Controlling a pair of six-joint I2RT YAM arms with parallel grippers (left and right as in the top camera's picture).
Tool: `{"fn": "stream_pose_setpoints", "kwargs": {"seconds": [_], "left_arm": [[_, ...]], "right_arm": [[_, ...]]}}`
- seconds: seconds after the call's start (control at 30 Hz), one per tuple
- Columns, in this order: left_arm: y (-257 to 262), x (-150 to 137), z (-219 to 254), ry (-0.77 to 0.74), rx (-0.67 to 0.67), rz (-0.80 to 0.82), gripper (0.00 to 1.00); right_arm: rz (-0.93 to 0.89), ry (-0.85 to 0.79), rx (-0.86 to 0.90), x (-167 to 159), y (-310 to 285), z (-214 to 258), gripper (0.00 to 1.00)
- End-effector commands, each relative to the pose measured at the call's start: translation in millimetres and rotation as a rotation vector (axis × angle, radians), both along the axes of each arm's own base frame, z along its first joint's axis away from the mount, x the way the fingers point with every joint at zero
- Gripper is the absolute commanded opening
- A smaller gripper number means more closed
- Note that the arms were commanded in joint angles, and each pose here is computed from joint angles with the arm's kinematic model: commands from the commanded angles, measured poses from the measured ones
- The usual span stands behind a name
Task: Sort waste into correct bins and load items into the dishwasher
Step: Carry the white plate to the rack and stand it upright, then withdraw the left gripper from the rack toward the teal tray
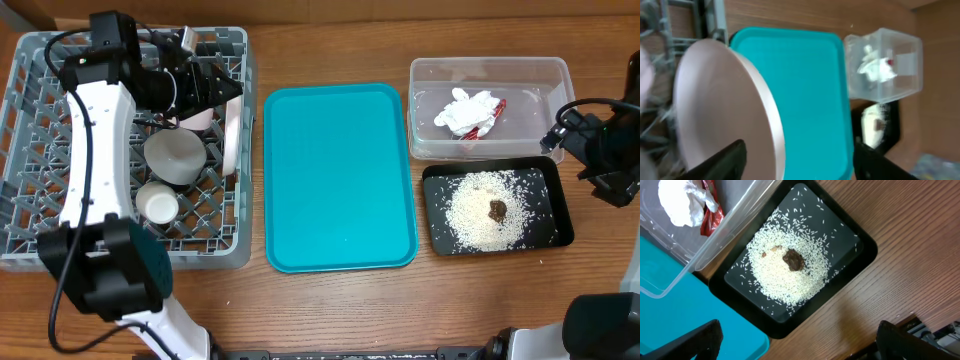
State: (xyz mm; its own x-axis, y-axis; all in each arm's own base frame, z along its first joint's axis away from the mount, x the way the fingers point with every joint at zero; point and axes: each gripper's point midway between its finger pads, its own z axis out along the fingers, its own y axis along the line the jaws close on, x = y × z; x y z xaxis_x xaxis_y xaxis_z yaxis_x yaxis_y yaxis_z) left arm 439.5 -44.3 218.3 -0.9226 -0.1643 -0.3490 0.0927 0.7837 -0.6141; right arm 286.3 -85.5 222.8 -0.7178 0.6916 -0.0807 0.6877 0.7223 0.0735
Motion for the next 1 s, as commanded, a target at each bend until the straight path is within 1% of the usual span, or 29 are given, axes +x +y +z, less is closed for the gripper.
{"fn": "stream_pose_setpoints", "kwargs": {"seconds": [0.0,0.03,0.1,0.2,0.27,0.33,0.4,0.43,0.5,0.53,0.63,0.73,0.8,0.87,0.93,0.97], "left_arm": [[12.9,-18.0,36.5,-0.079,0.239,0.071,0.77],[17.0,-22.2,38.0,-0.063,0.272,0.107,0.79],[15.4,-30.6,42.4,-0.044,0.296,0.139,0.80],[-4.8,-39.0,44.1,-0.052,0.322,0.074,0.81],[-20.5,-43.2,40.9,-0.057,0.364,0.023,0.79],[-33.8,-47.0,36.6,-0.054,0.420,-0.005,0.71],[-45.2,-49.7,32.7,-0.052,0.481,-0.012,0.59],[-54.3,-51.0,29.7,-0.050,0.510,-0.016,0.51],[-69.3,-52.9,22.9,-0.044,0.544,-0.036,0.18],[-76.8,-53.5,17.1,-0.037,0.568,-0.048,0.04],[-99.1,-54.3,-6.9,-0.014,0.653,-0.109,0.04],[-109.3,-50.5,-36.3,0.022,0.741,-0.153,0.04],[-110.3,-45.8,-59.0,0.056,0.798,-0.172,0.04],[-109.8,-43.4,-84.0,0.111,0.826,-0.191,0.04],[-104.6,-40.9,-98.3,0.145,0.850,-0.192,0.04],[-95.8,-37.1,-106.0,0.159,0.890,-0.179,0.04]], "right_arm": [[-0.001,-0.045,-0.024,4.3,-3.6,10.1,1.00],[0.000,-0.051,-0.025,5.9,-3.6,10.3,1.00],[0.026,-0.070,-0.020,10.8,-1.1,11.0,1.00],[0.113,-0.132,0.026,24.8,13.0,13.9,1.00],[0.126,-0.151,0.030,30.1,16.9,15.0,1.00],[0.134,-0.161,0.029,33.0,19.2,15.6,1.00],[0.135,-0.161,0.030,33.2,20.1,15.6,1.00],[0.135,-0.160,0.029,33.1,20.2,15.6,1.00],[0.136,-0.160,0.029,33.1,20.3,15.6,1.00],[0.136,-0.160,0.029,33.1,20.3,15.6,1.00],[0.135,-0.158,0.031,32.4,20.5,15.4,1.00],[0.135,-0.154,0.031,31.5,20.7,15.2,1.00],[0.136,-0.152,0.032,31.1,20.8,15.1,1.00],[0.136,-0.148,0.033,30.1,21.1,14.8,1.00],[0.138,-0.146,0.034,29.6,21.2,14.7,1.00],[0.138,-0.146,0.034,29.6,21.2,14.7,1.00]]}}
